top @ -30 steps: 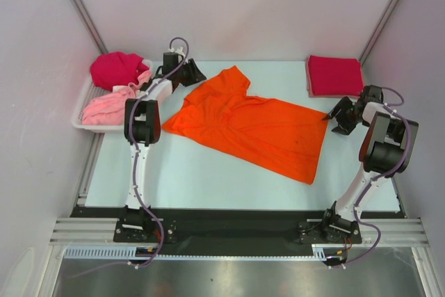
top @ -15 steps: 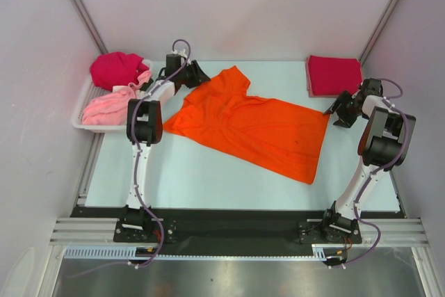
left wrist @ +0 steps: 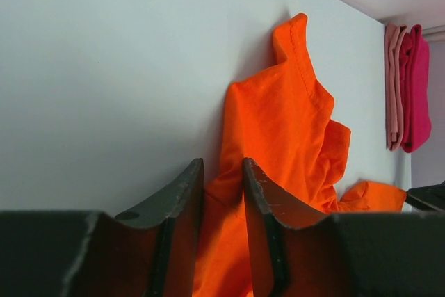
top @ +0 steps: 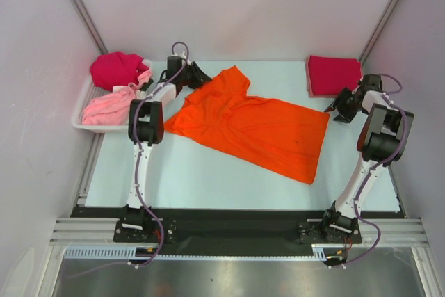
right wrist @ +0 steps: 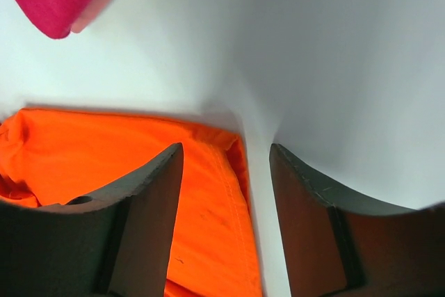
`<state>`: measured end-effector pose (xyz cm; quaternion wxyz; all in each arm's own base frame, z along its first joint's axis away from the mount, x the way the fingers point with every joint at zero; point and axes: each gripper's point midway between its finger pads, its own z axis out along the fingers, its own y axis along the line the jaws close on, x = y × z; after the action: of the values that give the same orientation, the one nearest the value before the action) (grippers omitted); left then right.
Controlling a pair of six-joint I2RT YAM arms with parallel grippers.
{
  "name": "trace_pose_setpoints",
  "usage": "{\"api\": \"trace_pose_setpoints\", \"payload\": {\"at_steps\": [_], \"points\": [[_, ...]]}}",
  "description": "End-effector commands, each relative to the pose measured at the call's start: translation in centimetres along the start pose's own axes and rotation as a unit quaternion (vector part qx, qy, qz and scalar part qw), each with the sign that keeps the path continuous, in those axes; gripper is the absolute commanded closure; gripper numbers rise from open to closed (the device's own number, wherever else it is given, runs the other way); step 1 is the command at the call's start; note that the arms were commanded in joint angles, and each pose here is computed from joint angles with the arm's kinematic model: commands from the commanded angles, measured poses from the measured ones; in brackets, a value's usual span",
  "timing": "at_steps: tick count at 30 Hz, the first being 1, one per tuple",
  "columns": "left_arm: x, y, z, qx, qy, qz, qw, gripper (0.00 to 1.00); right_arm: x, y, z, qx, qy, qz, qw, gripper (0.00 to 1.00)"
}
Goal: Fold and stack the t-shirts
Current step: Fold the tshirt
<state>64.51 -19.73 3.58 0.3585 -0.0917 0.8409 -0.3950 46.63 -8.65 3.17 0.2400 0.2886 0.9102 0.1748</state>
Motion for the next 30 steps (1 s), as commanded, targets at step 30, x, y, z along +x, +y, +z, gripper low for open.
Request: {"api": "trace_pose_setpoints", "payload": {"at_steps": [30], "points": [[-2.2,-2.3,0.0,0.066,-0.041,-0.079,0.994,0.96,0.6,-0.1,2.1,0.016,0.046,-0.005,0.999,0.67]]}}
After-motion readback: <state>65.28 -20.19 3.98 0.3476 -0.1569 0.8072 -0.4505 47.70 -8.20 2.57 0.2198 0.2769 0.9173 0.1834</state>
